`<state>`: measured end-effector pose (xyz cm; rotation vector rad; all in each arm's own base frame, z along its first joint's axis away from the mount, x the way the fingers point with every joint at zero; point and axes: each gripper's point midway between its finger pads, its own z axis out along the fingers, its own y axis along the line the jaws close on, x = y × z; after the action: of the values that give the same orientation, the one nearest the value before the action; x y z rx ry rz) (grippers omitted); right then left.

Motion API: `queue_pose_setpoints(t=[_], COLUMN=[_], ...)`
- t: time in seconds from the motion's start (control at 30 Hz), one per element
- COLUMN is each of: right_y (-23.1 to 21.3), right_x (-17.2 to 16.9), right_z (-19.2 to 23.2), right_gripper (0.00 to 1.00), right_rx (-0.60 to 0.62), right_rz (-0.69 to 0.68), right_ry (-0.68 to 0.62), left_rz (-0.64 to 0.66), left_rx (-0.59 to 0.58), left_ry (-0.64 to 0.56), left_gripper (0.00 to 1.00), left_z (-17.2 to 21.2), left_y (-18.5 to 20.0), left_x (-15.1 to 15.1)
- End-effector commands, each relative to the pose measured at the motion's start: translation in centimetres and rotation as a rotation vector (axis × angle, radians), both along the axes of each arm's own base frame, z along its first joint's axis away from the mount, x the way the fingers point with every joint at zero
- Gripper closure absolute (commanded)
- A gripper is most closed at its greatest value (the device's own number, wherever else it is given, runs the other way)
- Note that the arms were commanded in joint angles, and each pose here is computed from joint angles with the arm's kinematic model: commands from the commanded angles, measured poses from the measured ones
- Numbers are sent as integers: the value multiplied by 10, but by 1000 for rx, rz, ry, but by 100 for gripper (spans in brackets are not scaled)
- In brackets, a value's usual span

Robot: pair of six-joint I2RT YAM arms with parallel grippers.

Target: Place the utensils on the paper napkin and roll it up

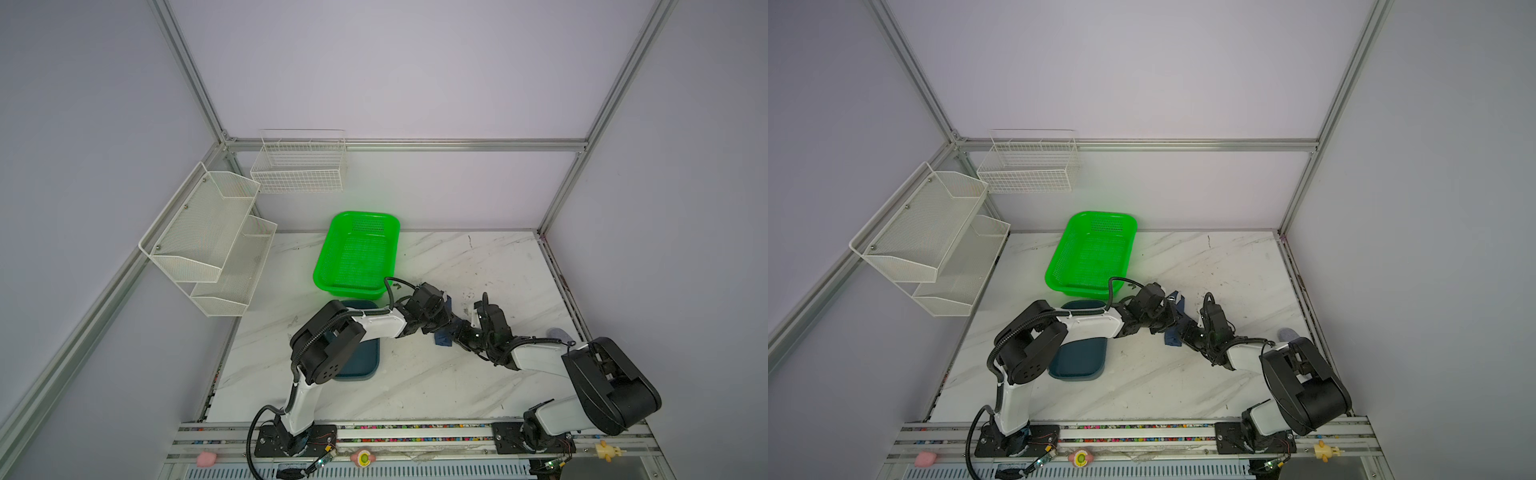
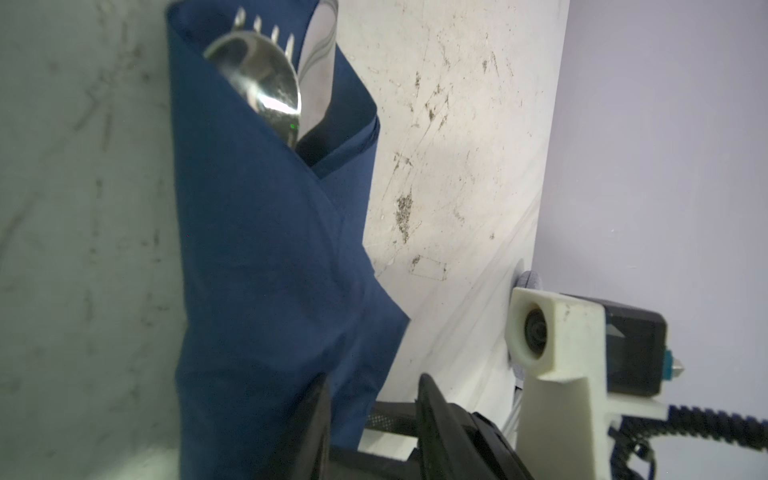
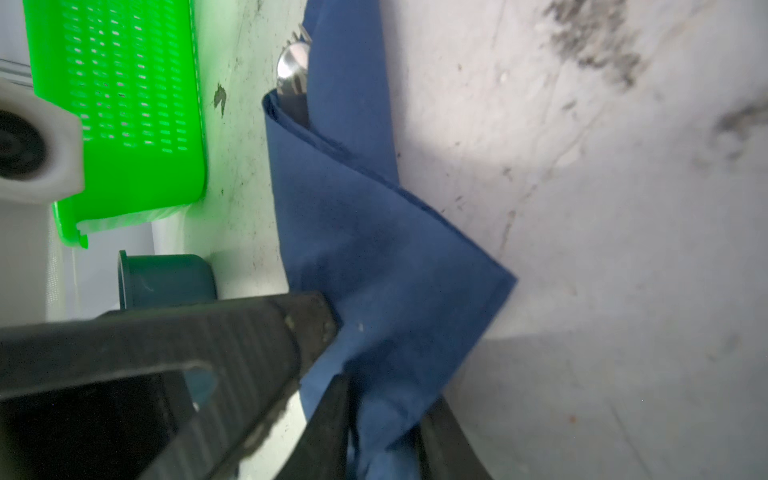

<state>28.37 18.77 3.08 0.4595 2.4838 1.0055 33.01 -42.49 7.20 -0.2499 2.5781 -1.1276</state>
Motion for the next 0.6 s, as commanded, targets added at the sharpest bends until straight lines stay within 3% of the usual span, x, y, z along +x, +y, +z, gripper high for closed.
queue_pose_setpoints(t=[0.0, 0.13, 0.27, 0.57], right_y=[-8, -8, -9, -11], right_x=[-9, -11, -13, -17], right_z=[-17, -18, -18, -22], right_gripper=[73, 75, 77, 83], right_rx=[-43, -46, -51, -65], right_rz=[-9, -8, -4, 7], right_ry=[55, 62, 62, 76], left_rz=[7, 49, 60, -63], left_rx=[-5, 98, 113, 82], left_ry=[-208, -225, -165, -73], left_gripper=[61, 57, 57, 55], left_z=[81, 72, 50, 20], left_y=[5, 37, 55, 41], left_x=[23, 26, 27, 17])
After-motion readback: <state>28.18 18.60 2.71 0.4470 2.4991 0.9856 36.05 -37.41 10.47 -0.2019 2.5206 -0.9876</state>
